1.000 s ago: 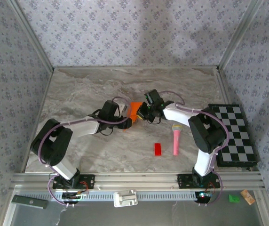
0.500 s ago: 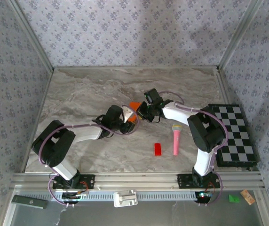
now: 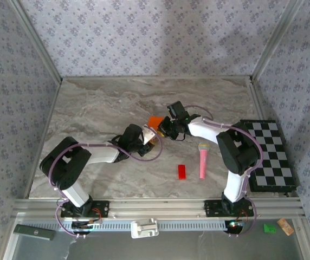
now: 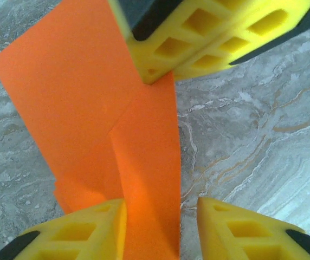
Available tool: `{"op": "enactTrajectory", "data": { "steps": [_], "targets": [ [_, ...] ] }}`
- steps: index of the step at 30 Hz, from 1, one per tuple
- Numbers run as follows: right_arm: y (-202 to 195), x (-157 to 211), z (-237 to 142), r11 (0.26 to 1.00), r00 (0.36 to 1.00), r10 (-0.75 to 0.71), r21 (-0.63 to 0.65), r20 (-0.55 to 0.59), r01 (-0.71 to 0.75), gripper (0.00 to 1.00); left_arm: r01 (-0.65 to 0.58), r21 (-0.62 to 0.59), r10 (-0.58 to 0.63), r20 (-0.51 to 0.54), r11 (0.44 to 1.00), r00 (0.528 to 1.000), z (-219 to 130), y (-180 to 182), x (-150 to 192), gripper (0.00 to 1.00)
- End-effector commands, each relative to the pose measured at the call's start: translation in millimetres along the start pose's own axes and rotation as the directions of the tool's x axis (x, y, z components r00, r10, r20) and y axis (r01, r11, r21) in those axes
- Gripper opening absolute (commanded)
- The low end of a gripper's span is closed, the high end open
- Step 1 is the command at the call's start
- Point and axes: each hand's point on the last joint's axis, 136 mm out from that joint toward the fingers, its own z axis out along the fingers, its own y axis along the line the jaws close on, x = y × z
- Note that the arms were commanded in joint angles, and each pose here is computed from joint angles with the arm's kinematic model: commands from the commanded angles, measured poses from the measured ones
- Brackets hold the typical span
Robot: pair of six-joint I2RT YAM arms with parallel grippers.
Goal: Fold a paper plane with a square sheet of paper (pick it up from the middle)
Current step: Fold the wing for the fifth time at the center of the table.
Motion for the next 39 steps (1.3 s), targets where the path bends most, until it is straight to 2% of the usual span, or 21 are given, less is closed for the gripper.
{"op": "enactTrajectory", "data": {
  "steps": [1,9,16,27,29,34,39],
  "targets": [
    [-2.5,0.2,-1.2,0.999,0.999,0.03,0.015,-0.016,-0.029,0.01,-0.037,-0.012,0.037,-0.002,0.999,0.999,4.4,0.0,2.0,0.33],
    [-3.9,-0.4,-1.7,0.999,0.999,0.037,0.02,-0.019,-0.036,0.02,-0.046,-0.028,0.045,-0.028,0.999,0.999,5.5,2.9,6.5,0.24],
    [-5.2,0.2,-1.1,0.999,0.999,0.039,0.029,-0.025,-0.038,0.09,-0.047,-0.02,0.046,-0.036,0.999,0.998,7.1,1.6,8.5,0.17],
    [-19.6,-0.2,-3.3,0.995,1.0,0.015,0.103,-0.013,-0.013,0.45,-0.027,0.008,0.027,-0.055,1.0,0.998,11.8,-3.1,15.1,0.11],
    [-5.0,-6.3,-9.2,0.997,1.0,-0.011,0.082,0.008,0.011,0.5,-0.019,0.014,0.019,-0.054,1.0,0.998,12.1,-3.6,15.6,0.1],
    [-1.8,-10.7,-16.4,0.996,0.999,-0.038,0.086,0.028,0.035,0.55,0.032,0.04,-0.029,-0.051,0.999,0.998,11.7,-4.2,16.8,0.09],
    [-1.1,-17.2,-24.5,0.995,0.997,-0.057,0.082,0.06,0.052,0.59,0.166,0.103,-0.164,-0.024,0.981,0.986,8.5,-1.9,13.7,0.08]
  ]
}}
